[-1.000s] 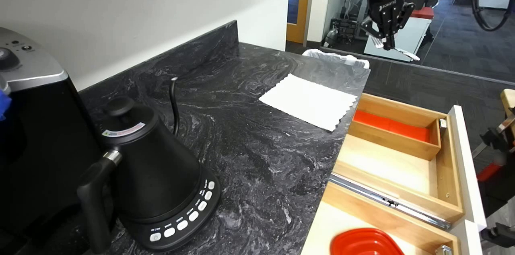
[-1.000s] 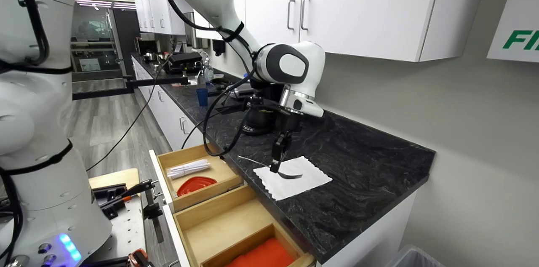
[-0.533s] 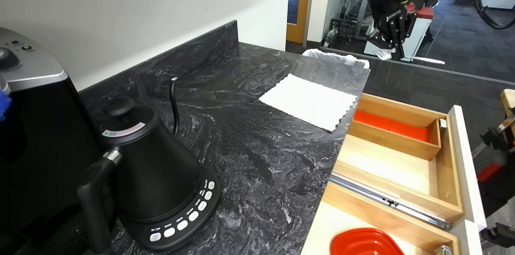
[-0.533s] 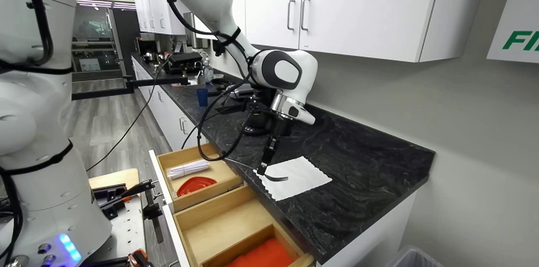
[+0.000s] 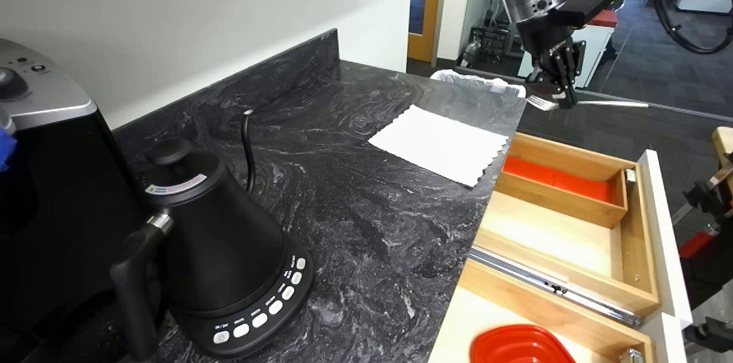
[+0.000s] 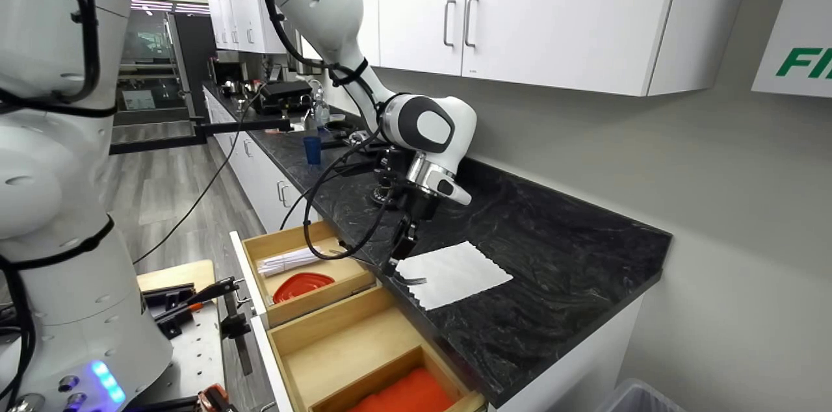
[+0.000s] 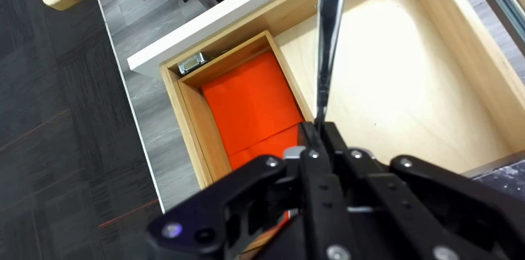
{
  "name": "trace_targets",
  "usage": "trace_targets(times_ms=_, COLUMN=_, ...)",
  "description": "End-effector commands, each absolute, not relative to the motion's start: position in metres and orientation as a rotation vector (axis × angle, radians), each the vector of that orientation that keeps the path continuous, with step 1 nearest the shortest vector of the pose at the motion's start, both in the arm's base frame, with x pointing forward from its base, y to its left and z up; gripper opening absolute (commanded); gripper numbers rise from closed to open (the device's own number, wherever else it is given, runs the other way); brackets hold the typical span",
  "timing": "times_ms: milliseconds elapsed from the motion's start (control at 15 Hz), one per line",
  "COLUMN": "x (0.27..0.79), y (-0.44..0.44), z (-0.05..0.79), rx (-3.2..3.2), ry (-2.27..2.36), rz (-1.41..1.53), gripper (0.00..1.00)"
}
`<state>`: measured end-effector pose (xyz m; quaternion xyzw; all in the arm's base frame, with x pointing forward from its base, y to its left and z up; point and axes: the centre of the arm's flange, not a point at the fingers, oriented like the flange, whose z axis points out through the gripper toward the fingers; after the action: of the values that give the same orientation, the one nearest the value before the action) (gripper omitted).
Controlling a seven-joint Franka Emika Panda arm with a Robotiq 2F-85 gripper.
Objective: Put the silver fork inside the open drawer on the right
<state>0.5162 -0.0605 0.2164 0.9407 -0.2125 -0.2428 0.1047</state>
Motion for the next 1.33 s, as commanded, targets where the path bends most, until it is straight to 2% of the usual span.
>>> trace_targets(times_ms=0, x=0.517, y=-0.053, z=0.217, rx=2.823, ry=-0.570, rz=-0.766, gripper=0.04)
trace_targets(times_ms=1267, x=0.528, y=-0.058, z=0.224, rx=2.929, ry=-0.569, rz=-0.790, gripper=0.05)
